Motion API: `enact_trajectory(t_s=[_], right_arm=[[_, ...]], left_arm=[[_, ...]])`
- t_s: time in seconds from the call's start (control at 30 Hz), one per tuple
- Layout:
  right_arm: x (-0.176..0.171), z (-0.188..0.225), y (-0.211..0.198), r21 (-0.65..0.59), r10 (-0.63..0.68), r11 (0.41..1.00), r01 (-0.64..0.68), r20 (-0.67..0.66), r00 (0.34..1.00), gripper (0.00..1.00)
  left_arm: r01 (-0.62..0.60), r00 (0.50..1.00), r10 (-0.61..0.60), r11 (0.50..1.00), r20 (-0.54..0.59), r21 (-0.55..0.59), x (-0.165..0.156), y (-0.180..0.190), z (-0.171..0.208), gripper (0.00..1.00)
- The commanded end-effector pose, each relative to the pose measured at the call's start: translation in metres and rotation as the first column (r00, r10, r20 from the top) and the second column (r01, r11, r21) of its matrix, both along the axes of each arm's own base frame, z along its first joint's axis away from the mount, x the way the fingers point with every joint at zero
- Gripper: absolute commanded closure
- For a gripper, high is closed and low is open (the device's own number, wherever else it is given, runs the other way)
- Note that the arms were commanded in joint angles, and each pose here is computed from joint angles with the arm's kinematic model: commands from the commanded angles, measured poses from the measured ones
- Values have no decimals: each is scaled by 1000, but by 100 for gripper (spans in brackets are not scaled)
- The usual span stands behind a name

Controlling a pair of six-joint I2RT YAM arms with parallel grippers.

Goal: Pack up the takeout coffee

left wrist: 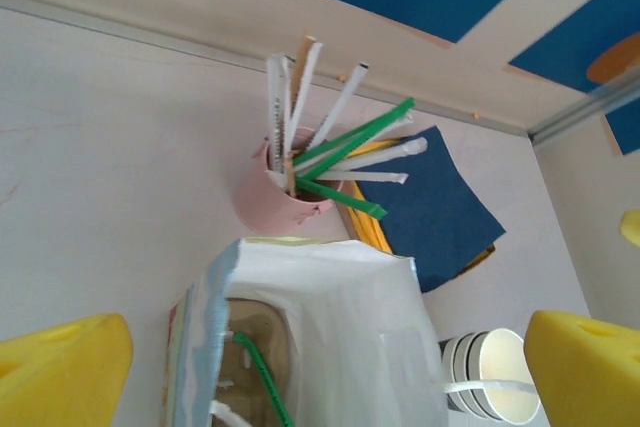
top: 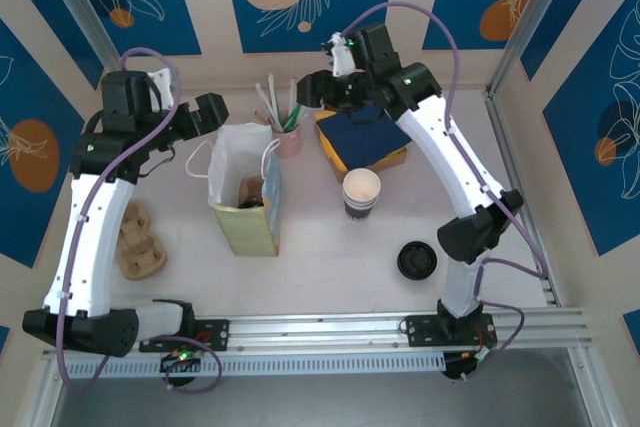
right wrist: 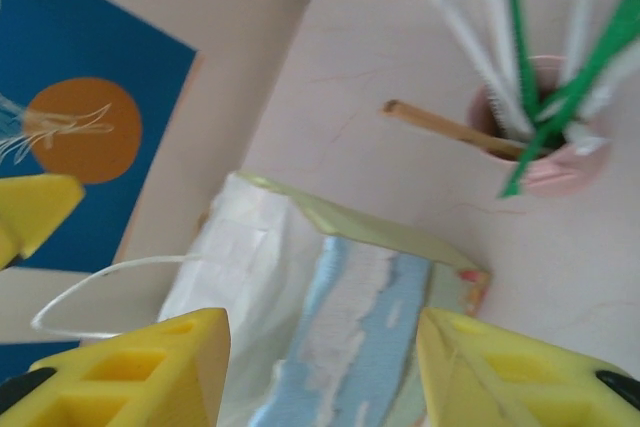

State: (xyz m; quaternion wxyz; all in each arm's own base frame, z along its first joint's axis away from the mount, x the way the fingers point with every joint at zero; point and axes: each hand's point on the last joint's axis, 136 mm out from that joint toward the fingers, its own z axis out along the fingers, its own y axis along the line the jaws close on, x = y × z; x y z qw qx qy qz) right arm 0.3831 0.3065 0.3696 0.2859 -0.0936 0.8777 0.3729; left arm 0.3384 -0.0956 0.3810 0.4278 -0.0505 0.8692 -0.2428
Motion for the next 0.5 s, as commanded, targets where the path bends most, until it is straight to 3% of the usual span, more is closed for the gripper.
enact_trajectory(t_s=[0.0,0.47], right_arm=[[9,-11,-30,-62,-95,994,95,2,995,47],[-11,-84,-115,-214,-249,951,224,-101,963,47]], left_arm=[[63,998,-64,997,17,39,-4,-14,9,0],[228,973,-229,965,-5,127,-3,-66,15,0]])
